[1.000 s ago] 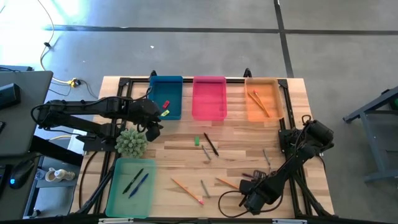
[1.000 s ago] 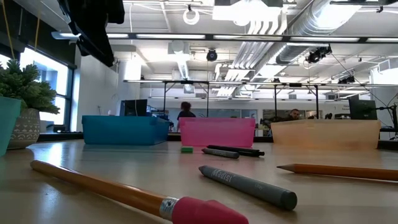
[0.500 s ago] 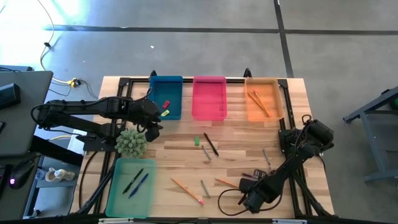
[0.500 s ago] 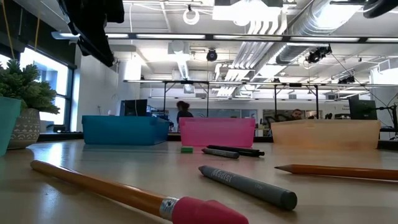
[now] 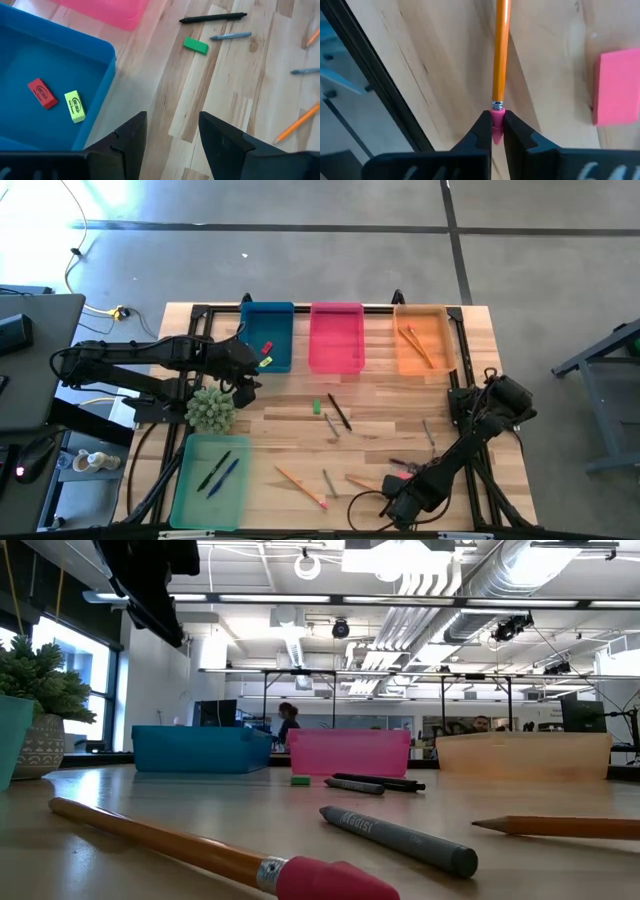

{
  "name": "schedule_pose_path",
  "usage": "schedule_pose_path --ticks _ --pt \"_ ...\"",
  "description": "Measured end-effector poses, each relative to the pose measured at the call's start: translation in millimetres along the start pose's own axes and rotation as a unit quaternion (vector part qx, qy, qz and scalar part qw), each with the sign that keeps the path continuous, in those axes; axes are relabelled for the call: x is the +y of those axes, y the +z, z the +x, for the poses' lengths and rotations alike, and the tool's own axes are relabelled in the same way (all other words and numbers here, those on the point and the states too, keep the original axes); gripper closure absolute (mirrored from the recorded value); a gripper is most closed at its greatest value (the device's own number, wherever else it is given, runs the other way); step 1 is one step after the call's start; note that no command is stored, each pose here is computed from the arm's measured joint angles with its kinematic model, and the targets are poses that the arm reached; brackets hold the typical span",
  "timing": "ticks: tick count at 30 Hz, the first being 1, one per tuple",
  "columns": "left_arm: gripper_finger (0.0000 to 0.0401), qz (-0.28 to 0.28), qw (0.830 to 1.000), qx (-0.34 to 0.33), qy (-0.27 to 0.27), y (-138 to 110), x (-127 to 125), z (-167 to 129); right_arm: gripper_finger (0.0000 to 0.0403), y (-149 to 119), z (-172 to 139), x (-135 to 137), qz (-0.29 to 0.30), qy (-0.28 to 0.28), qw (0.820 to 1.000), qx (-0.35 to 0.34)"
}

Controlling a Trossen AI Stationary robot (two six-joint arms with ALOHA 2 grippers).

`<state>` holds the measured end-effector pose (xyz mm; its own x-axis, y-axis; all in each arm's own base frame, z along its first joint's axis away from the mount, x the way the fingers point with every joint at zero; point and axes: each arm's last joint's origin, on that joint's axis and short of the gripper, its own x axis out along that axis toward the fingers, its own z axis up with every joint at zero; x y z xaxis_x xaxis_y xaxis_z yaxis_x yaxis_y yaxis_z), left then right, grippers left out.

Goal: Sort crayons/erasers/pens/pencils in bins
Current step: Put the right pencil into the transparent orange bin

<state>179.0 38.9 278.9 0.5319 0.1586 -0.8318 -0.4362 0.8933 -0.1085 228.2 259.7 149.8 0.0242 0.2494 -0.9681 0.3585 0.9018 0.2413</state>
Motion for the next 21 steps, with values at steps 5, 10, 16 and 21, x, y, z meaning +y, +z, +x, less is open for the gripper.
schedule_pose_path --ticks 5,10,16,21 --pt "0.0213 0.004 1.0 0.0 0.0 0.1 0.2 0.1 0.0398 2.6 -5.7 7.2 0.038 0.014 0.999 -0.015" --pt "0.0202 0.003 1.0 -0.001 0.004 0.1 0.5 0.1 0.0398 5.9 -15.2 16.8 0.063 0.029 0.997 -0.041" --pt "0.0201 0.003 1.0 -0.001 0.004 0.2 0.5 0.1 0.0398 15.1 -32.0 29.2 0.114 0.045 0.985 -0.123" --pt "0.0201 0.003 1.0 -0.001 0.005 0.2 0.6 0.1 0.0398 30.5 -44.3 29.4 0.16 0.034 0.964 -0.212"
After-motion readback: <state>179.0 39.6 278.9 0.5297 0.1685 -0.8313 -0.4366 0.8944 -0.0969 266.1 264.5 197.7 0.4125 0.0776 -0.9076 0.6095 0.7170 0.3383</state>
